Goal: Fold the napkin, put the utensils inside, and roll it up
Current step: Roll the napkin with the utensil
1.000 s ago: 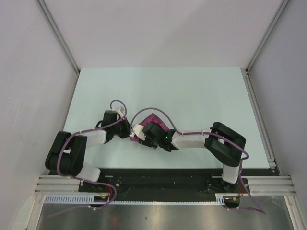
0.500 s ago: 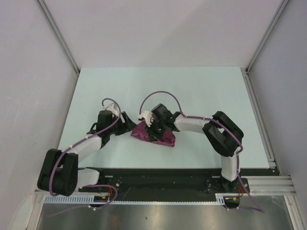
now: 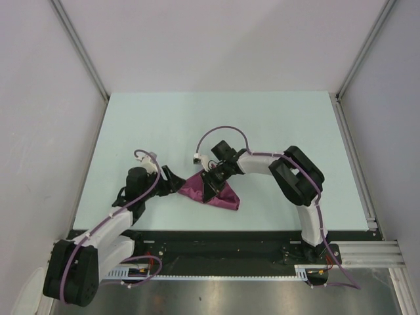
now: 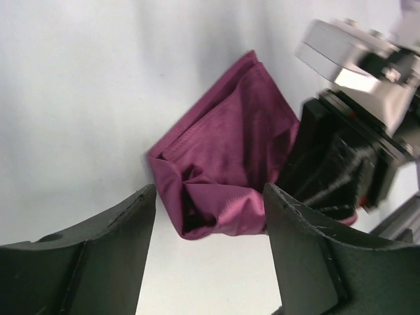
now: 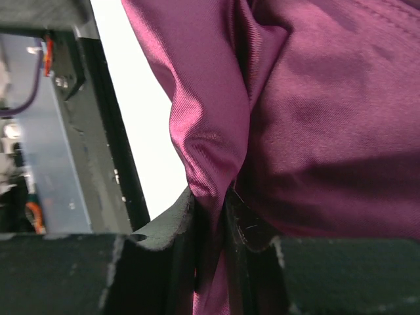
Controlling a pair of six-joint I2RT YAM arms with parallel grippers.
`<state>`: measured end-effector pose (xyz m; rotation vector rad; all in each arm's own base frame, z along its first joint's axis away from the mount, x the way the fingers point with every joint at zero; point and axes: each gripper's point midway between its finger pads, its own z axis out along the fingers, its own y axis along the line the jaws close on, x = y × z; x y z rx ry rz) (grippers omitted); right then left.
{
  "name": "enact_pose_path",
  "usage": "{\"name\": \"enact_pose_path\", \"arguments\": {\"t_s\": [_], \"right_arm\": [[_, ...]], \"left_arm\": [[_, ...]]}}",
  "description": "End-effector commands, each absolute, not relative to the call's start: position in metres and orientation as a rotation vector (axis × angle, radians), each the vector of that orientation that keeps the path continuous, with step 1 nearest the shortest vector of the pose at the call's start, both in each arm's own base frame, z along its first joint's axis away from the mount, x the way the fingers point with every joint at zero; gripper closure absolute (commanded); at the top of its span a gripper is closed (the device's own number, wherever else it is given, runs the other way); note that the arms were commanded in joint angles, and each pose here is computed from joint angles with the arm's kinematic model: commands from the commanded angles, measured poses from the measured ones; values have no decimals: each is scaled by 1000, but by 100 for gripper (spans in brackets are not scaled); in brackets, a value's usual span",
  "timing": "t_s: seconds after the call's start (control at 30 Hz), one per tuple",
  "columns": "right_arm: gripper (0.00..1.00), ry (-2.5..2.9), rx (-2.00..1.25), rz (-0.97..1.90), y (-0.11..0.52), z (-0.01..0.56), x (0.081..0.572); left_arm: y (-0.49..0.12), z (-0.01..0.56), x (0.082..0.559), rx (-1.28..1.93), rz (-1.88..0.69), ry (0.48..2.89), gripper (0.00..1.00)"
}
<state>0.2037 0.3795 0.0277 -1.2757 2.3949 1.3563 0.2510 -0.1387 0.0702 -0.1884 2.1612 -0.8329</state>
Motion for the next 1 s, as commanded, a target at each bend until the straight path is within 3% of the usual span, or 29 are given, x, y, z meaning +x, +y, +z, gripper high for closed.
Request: {"name": "enact_pose_path", "arguments": {"t_s": [0.0, 0.37, 0.47, 0.57, 0.67, 0.7, 0.73, 0.83, 0.97], "right_arm": [[84, 2459, -1222, 1493, 381, 30, 202], [84, 2496, -1194, 1554, 378, 21, 208], [84, 2500, -1192, 1554, 377, 20, 208], [82, 2498, -1194, 1551, 377, 21, 208], [71, 2491, -1185, 1536, 377, 25, 211], [65, 2479, -1185, 1531, 378, 30, 213], [58, 2473, -1177, 1526, 377, 33, 216], [50, 2448, -1152, 1486, 373, 46, 227], [47, 2406, -1109, 1366, 365, 67, 249]], "left_arm": [[-154, 86, 246, -78, -926, 2081, 30], [-162, 76, 246, -47, -951, 2099, 39], [-163, 73, 248, -50, -952, 2107, 44], [-165, 68, 248, -62, -961, 2121, 57], [-161, 59, 250, -98, -924, 2158, 82], [-160, 59, 253, -106, -911, 2162, 85], [-157, 55, 253, -121, -890, 2183, 88], [-157, 53, 255, -128, -881, 2207, 92], [-156, 49, 259, -143, -855, 2246, 96]]}}
